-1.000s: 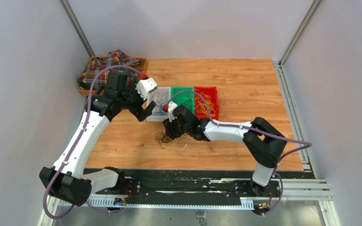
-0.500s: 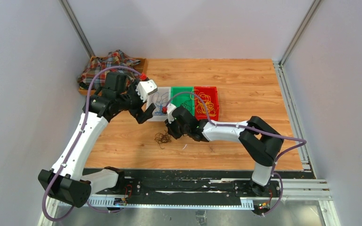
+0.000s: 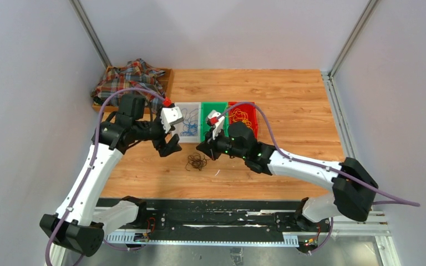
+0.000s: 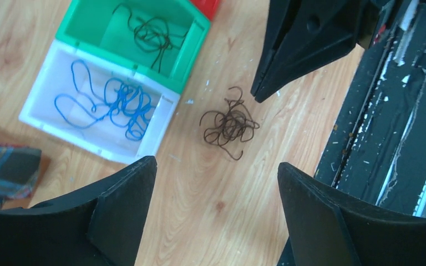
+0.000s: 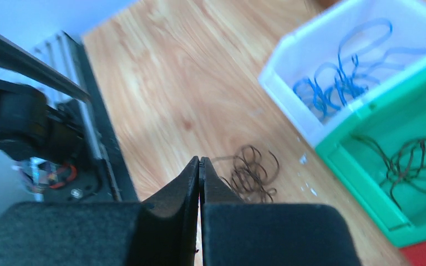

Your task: Untangle the cables

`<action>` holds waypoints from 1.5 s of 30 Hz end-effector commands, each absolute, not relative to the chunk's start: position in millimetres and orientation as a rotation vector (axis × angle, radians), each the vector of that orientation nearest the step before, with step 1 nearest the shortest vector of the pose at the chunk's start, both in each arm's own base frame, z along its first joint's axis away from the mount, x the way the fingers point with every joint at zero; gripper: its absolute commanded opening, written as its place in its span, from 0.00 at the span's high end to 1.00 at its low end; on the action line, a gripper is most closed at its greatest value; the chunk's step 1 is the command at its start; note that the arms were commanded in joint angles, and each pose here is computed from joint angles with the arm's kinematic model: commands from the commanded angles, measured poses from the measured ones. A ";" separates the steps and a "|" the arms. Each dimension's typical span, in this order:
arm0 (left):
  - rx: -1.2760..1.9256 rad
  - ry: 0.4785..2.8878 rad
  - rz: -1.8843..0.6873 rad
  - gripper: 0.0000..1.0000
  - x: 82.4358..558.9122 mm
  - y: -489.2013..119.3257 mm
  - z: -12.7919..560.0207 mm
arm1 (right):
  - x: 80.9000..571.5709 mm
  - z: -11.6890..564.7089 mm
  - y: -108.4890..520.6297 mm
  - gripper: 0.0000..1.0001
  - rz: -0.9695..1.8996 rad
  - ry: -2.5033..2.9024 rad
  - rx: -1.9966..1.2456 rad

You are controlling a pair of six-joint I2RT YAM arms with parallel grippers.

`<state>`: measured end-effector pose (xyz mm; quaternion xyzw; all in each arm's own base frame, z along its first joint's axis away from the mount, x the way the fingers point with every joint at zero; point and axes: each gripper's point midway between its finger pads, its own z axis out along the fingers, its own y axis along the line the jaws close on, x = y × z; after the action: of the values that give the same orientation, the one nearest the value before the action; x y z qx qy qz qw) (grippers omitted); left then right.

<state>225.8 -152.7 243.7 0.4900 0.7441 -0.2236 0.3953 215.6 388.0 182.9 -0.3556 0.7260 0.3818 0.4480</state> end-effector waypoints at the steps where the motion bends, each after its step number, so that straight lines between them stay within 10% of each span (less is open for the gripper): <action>1: 1.373 1.666 -0.643 0.17 202.6 -167.5 263.8 | 192.3 219.7 394.7 0.99 1.111 1.691 -0.884; 4: 1.453 1.638 -0.561 0.18 201.2 -163.4 250.1 | 202.4 219.5 387.4 0.98 1.029 1.708 -0.859; 9: 1.443 1.767 -0.544 0.13 199.7 -152.9 216.2 | 225.2 152.2 369.8 0.59 0.786 1.919 -0.839; 17: 1.459 1.804 -0.489 0.04 204.4 -145.2 202.5 | 245.3 73.1 375.7 0.50 0.564 2.140 -0.914; 29: 1.433 1.852 -0.518 0.08 197.3 -144.0 188.8 | 251.4 88.0 391.4 0.99 0.636 2.104 -0.848; 45: 1.290 1.730 -0.678 0.10 201.5 -173.0 236.1 | 214.5 253.0 376.6 0.99 1.085 1.687 -0.634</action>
<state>200.1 -154.5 189.4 0.5145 0.7377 -0.2371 0.3673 223.4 379.8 229.4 -0.2695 0.7295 0.4073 0.4789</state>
